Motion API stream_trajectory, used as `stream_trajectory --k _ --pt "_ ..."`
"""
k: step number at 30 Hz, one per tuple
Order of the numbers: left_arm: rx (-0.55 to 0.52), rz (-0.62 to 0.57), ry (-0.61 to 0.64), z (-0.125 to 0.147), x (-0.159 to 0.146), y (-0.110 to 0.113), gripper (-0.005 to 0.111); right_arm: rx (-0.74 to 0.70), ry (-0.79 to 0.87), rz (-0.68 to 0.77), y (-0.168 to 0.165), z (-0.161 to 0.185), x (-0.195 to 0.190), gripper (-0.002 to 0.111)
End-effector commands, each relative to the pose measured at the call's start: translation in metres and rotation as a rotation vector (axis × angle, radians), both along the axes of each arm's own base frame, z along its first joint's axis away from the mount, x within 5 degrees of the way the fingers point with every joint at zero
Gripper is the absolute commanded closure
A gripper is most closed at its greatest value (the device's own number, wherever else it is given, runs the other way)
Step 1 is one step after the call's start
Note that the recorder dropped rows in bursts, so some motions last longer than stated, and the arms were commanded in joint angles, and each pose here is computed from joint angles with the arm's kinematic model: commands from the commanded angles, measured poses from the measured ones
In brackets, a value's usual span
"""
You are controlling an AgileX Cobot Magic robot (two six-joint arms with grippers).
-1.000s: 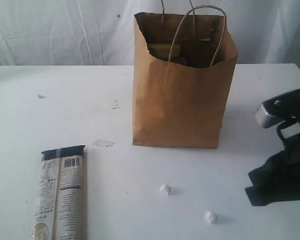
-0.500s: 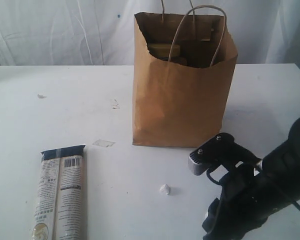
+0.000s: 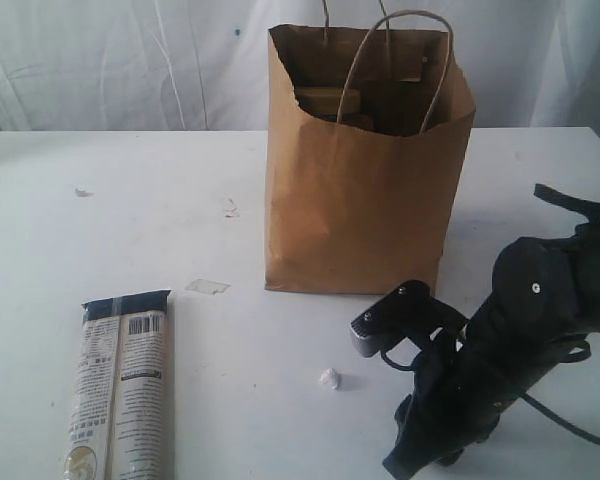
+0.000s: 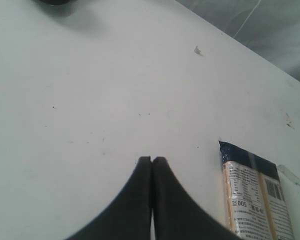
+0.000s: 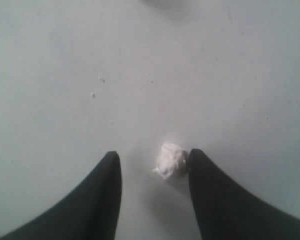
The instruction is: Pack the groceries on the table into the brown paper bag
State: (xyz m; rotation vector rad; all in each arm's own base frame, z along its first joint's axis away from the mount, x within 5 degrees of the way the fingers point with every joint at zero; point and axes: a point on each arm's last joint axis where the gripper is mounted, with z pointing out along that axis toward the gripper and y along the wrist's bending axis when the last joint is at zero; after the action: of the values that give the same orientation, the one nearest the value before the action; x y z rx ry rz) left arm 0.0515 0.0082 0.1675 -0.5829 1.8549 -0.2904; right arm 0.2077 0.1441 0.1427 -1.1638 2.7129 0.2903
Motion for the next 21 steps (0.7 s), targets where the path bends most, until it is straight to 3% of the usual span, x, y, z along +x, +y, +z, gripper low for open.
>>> stream_trajectory --k 1,4,8,12,16,21 --pt "0.005 0.001 0.000 -0.001 0.000 0.000 0.107 0.005 -0.033 0.013 0.003 0.003 0.005 0.081" --pt "0.005 0.001 0.000 -0.001 0.000 0.000 0.107 0.007 -0.011 0.030 0.007 0.011 0.009 0.108" --pt "0.005 0.001 0.000 -0.001 0.000 0.000 0.107 0.034 0.063 -0.146 0.008 0.028 0.007 0.108" --pt "0.005 0.001 0.000 -0.001 0.000 0.000 0.107 0.079 0.107 -0.254 0.002 0.022 -0.022 0.108" --pt "0.005 0.001 0.000 -0.001 0.000 0.000 0.107 0.170 0.102 -0.247 -0.003 0.020 -0.063 0.108" --pt "0.005 0.001 0.000 -0.001 0.000 0.000 0.107 0.314 -0.031 -0.225 -0.013 0.054 -0.084 0.108"
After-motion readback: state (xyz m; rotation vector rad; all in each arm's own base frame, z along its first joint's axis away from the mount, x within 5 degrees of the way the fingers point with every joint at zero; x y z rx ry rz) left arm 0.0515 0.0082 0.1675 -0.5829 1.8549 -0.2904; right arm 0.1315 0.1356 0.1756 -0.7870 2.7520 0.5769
